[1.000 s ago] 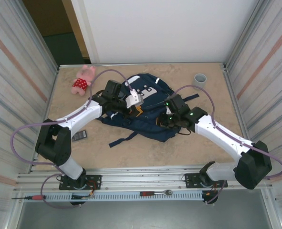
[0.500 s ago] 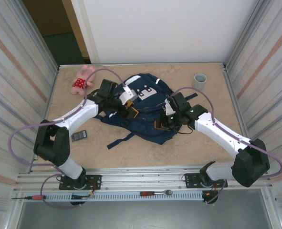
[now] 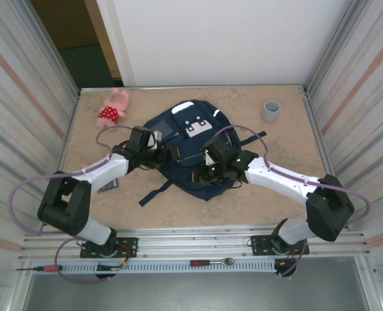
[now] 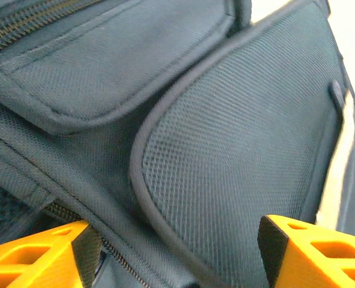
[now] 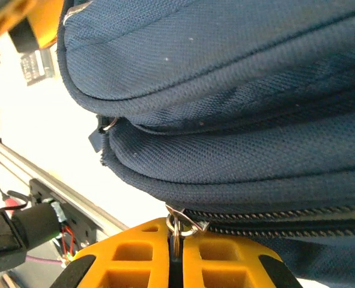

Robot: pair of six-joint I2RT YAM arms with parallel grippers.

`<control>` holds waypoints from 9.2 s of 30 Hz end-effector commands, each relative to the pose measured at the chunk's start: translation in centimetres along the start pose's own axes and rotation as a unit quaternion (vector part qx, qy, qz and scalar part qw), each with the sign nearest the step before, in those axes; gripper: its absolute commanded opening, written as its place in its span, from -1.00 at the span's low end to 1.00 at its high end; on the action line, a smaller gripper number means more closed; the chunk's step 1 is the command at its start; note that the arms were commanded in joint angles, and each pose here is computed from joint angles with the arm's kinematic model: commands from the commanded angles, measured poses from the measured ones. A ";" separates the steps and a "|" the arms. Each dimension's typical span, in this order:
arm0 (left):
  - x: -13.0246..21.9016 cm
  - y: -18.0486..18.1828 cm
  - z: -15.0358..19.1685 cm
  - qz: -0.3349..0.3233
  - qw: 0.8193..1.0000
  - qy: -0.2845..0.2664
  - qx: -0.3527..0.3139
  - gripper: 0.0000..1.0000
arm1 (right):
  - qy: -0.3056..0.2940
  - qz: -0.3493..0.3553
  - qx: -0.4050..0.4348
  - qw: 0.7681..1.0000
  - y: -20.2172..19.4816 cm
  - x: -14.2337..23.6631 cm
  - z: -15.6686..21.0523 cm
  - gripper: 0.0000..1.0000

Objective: Pack the student bag

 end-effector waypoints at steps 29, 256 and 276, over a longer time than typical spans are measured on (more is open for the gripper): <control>0.4 -1.8 1.9 0.025 0.962 -0.022 0.271 0.08 | -0.020 -0.036 0.033 0.999 4.7 -2.8 -3.9 -1.00; 2.3 -10.2 7.6 0.111 0.698 0.065 -0.705 0.73 | -0.078 0.001 -0.151 0.985 -9.8 7.4 -4.5 0.00; 0.3 -8.9 7.0 0.076 0.666 0.071 -0.739 0.72 | -0.039 0.009 -0.186 0.982 -11.2 3.8 -7.8 -0.60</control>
Point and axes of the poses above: each hand's point on the last joint's axis, 136 mm out from that joint toward the fingers, its own x axis back along the fingers, its own y axis along the line the jaws close on, z = x × y, the point moved 1 cm from there along x, back along the fingers, and after that the axes turned 8 degrees about x, right-handed, at the moved point
